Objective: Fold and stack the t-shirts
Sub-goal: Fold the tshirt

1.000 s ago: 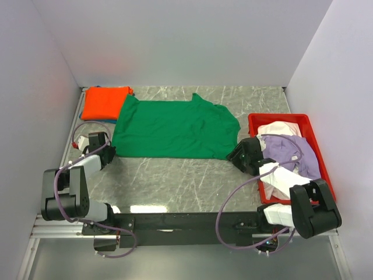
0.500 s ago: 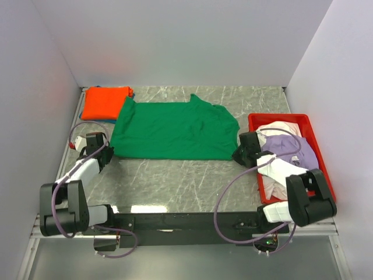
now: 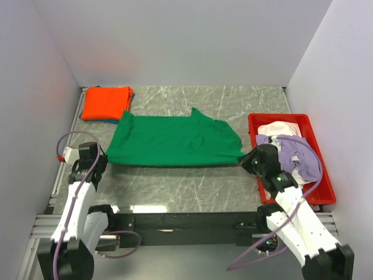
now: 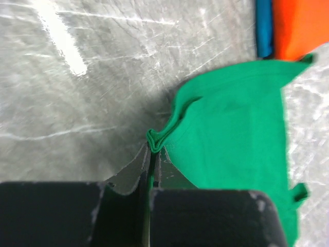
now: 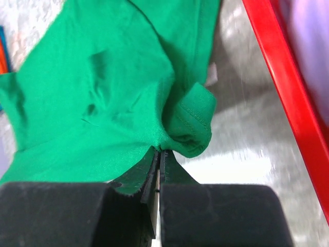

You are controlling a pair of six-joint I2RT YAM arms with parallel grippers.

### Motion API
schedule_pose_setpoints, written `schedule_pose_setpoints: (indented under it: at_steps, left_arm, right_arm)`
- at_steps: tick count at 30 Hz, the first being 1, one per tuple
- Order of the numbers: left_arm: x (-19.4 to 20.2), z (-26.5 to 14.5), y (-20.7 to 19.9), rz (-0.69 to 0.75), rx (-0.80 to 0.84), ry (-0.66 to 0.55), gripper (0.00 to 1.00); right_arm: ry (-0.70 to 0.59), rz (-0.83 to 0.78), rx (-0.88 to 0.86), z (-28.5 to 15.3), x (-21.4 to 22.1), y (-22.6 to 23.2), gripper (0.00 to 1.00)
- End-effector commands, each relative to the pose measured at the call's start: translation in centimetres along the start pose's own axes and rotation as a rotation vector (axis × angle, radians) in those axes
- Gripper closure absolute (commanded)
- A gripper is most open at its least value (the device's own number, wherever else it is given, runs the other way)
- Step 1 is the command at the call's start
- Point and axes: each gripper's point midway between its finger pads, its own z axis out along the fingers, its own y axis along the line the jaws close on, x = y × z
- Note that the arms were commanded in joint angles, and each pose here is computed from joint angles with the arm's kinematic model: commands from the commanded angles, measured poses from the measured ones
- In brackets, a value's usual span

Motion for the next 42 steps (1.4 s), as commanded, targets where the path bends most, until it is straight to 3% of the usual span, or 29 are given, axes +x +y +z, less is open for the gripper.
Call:
schedule_pose_setpoints:
  at_steps: [1, 12, 16, 19, 20, 23, 26, 30, 34, 42]
  left_arm:
    - [-1.4, -1.8, 1.7, -0.033, -0.034, -0.076, 0.99]
    - [-0.3, -4.6, 2.6, -0.143, 0.032, -0.048, 0.96]
    - [-0.3, -5.5, 2.3, -0.167, 0.043, -0.04, 0.84]
    - [-0.6, -6.3, 2.2, -0.185, 0.046, -0.045, 0.68]
    - [-0.8, -6.5, 2.1, -0.186, 0.05, -0.047, 0.58]
    - [-2.0, -7.6, 1.2, -0.172, 0.084, -0.077, 0.38]
    - [-3.7, -8.6, -1.6, -0.125, 0.187, -0.128, 0.3]
    - [-5.0, -8.6, -6.4, -0.02, 0.28, -0.135, 0.32]
    - [-3.8, -3.5, -9.3, 0.109, 0.159, -0.05, 0.4]
    - [-3.7, 3.2, -15.5, 0.226, 0.086, -0.04, 0.49]
  right_arm:
    - [0.015, 0.034, 0.003, -1.8, 0.9, -1.1, 1.0]
    - [0.03, 0.065, -0.029, -5.1, 2.5, -2.3, 0.99]
    - [0.015, 0.065, -0.053, -6.3, 2.2, -2.1, 0.82]
    - [0.006, 0.055, -0.054, -7.2, 1.8, -1.9, 0.63]
    - [-0.004, 0.053, -0.063, -7.6, 1.5, -1.6, 0.5]
    - [-0.021, 0.018, -0.092, -7.9, 0.5, -0.5, 0.33]
    - [0.061, -0.039, -0.153, -7.3, 0.7, 1.9, 0.32]
    - [0.084, -0.112, -0.193, -5.0, -1.5, 5.7, 0.33]
    - [0.075, -0.204, -0.212, -1.7, -4.6, 10.3, 0.34]
    - [0.032, -0.336, -0.162, 7.2, -9.6, 15.5, 0.39]
